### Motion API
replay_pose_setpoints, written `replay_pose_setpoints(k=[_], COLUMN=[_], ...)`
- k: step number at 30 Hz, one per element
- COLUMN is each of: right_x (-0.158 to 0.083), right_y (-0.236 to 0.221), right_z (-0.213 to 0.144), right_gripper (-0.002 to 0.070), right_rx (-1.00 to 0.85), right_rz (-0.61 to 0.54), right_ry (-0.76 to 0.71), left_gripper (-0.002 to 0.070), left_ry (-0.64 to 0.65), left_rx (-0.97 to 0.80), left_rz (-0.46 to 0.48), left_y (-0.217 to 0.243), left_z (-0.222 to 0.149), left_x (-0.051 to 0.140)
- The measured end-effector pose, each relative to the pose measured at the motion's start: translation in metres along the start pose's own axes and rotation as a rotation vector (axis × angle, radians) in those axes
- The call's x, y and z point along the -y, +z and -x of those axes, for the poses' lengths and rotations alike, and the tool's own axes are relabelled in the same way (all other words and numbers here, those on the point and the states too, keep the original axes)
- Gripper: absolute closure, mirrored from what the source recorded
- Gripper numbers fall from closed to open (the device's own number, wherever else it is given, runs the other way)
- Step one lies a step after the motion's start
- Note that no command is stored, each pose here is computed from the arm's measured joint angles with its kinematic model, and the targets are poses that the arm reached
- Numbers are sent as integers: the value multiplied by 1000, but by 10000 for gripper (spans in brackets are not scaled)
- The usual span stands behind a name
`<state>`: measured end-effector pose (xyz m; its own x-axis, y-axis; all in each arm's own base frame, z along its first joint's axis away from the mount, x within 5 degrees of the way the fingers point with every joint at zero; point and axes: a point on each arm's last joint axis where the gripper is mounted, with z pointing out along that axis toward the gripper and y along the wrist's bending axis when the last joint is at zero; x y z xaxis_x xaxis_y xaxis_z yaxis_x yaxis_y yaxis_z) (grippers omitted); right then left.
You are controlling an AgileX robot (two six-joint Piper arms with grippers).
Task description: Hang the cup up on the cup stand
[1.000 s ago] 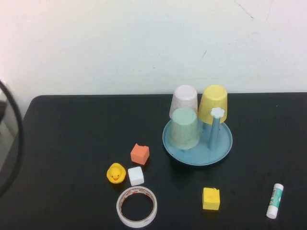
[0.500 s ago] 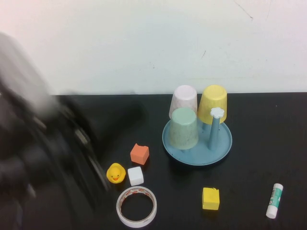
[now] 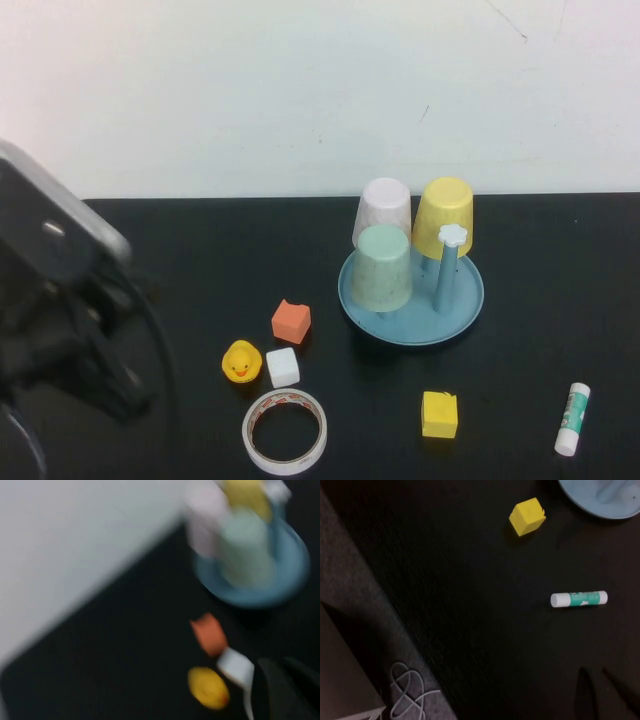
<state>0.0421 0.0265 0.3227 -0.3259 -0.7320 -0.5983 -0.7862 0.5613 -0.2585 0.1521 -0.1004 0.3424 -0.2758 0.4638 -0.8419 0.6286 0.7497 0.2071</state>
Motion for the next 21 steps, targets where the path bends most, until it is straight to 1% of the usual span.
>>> replay_pose_setpoints(k=[2,5,8,10,13,21], right_x=[0,0,0,0,0,0], right_y=[0,0,0,0,0,0], right_z=[0,0,0,0,0,0], right_gripper=[678,678,678,678,678,678], right_rx=[-2,-4,-4,-4,-4,-5], right_rz=[0,0,0,0,0,0], right_ry=[1,4,4,4,4,4], left_gripper=[675,675,675,675,675,675], left_ry=[-5,5,24,29,33,37], left_rx=[87,190,272,310,308,193], left_rz=[75,143,182,191,197,199], left_y=[-11,-28,-40,-45,-48,-40], left_z=[6,12,16,12,3,-18], left_x=[-7,-12,-14,-13,-12,-10])
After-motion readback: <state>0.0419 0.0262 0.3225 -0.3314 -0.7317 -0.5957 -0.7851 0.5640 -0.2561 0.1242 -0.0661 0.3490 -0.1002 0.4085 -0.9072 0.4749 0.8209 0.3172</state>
